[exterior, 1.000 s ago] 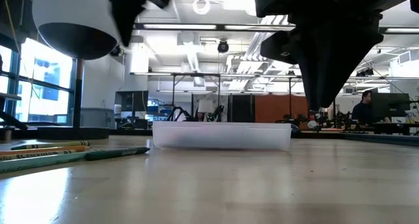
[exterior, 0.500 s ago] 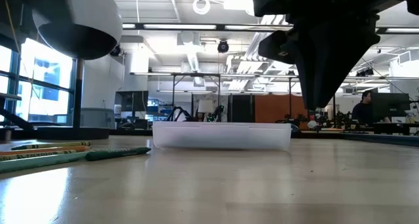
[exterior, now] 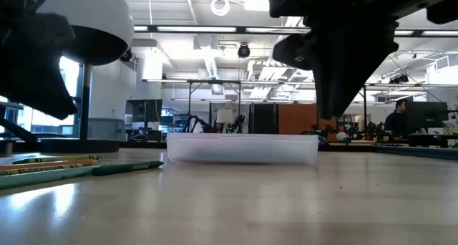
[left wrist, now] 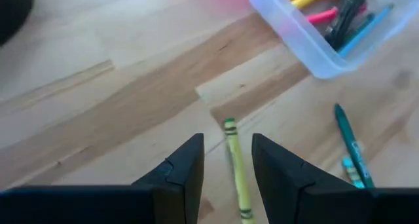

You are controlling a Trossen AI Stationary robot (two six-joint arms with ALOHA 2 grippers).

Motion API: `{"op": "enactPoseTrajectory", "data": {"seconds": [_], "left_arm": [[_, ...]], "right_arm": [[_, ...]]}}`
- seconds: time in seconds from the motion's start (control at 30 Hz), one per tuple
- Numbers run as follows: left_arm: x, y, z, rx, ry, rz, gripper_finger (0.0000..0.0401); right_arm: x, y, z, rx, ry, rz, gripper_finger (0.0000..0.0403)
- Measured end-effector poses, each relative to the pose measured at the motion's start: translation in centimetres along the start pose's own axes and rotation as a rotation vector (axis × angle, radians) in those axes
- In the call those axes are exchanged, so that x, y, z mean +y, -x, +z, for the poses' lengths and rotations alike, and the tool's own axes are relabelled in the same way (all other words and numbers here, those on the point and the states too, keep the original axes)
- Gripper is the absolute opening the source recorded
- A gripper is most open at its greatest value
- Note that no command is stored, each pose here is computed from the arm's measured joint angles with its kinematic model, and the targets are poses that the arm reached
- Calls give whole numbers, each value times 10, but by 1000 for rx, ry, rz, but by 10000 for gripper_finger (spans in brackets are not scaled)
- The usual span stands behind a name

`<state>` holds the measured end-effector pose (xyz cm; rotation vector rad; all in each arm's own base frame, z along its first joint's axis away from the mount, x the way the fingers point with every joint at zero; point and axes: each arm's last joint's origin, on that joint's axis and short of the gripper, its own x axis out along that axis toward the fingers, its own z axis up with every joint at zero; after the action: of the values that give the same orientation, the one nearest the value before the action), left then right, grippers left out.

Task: Pick & place school supplies into a supply box
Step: Put the top green crayon into the pink supply box

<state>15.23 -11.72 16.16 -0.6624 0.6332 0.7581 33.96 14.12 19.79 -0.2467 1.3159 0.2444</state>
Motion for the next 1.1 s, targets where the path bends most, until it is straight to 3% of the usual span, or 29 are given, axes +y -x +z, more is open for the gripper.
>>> {"op": "enactPoseTrajectory", "data": {"seconds": [0.27, 0.5, 1.1], "left_arm": [[5, -11, -9, 2, 61, -71, 159], [-2, -15, -14, 3, 0, -116, 159], [-1, -45, -44, -4, -18, -12, 159]], "right_arm": [[-5, 0, 1, -6, 40, 0, 30], [-12, -1, 2, -11, 83, -1, 30], [-37, -2, 5, -41, 158, 12, 30]]}}
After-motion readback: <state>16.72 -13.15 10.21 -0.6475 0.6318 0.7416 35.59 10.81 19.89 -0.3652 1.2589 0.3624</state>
